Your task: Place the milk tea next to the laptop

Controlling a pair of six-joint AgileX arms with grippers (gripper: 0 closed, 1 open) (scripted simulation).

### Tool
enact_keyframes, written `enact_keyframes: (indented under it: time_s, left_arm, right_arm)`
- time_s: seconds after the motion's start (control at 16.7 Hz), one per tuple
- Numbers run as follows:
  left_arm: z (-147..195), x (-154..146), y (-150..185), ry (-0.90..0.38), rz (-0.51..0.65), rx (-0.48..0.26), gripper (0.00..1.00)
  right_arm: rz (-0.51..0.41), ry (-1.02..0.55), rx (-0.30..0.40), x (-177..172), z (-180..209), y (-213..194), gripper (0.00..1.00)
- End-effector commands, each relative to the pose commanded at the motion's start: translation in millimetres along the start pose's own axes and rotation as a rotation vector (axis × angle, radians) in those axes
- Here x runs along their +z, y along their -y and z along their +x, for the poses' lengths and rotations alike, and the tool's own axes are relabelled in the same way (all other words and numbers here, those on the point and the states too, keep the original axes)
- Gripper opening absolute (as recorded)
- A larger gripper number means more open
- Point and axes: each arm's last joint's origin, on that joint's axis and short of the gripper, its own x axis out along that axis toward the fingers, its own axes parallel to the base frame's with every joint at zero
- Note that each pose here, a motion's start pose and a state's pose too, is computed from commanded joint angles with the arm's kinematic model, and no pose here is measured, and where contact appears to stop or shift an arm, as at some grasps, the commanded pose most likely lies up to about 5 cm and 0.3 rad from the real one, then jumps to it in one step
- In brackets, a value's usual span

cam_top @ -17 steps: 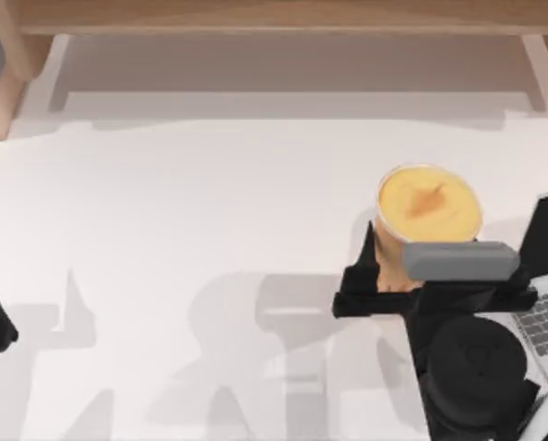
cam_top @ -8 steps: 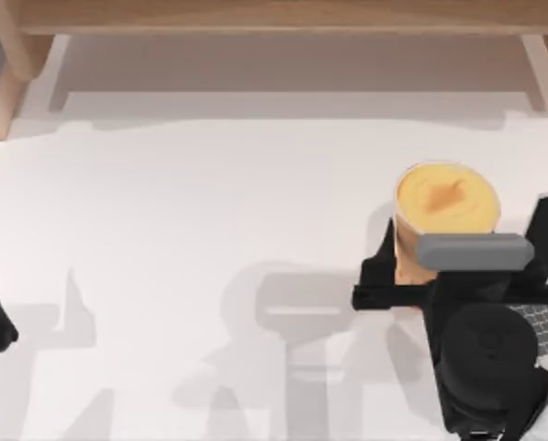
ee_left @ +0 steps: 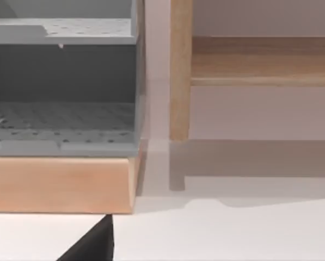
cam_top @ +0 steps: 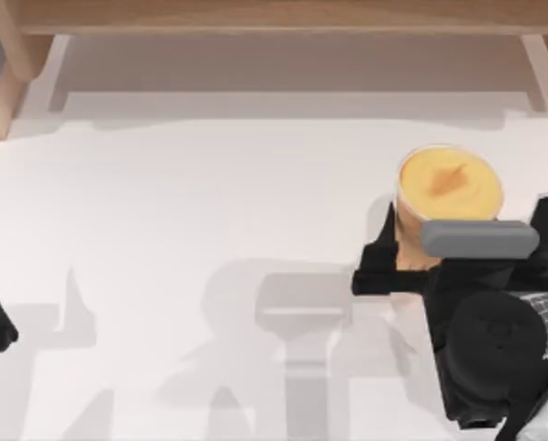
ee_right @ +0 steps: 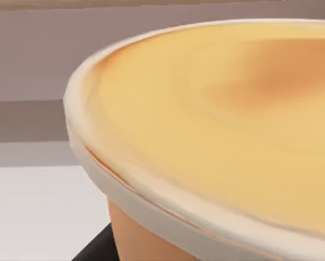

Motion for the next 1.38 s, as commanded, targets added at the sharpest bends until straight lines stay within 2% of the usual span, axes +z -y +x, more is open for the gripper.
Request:
enact_keyframes:
  time_s: [0.3,0.42,0.54,0.72,0.9,1.14,1.26,1.38]
  left_arm:
    - [0,0,0,0.0,0.0,0.0,1.0]
    - [0,0,0,0.0,0.0,0.0,1.0]
    - [0,0,0,0.0,0.0,0.0,1.0]
    - [0,0,0,0.0,0.0,0.0,1.0]
    - [0,0,0,0.0,0.0,0.0,1.0]
    - [0,0,0,0.0,0.0,0.0,1.0]
    - [0,0,0,0.0,0.0,0.0,1.0]
    - [0,0,0,0.0,0.0,0.0,1.0]
  right_arm:
    - [0.169,0.2,0.089,53,21,16,0.0]
    - [0.196,0.294,0.109,75,31,38,0.0]
    - [0.185,0.387,0.117,95,39,67,0.0]
    - [0.095,0.485,0.113,116,44,118,0.0]
    - [-0.049,0.504,0.1,124,39,174,0.0]
    - [-0.207,0.389,0.079,111,14,240,0.0]
    - [-0.237,0.297,0.065,98,-3,266,0.0]
    - [-0.229,0.202,0.045,83,-21,288,0.0]
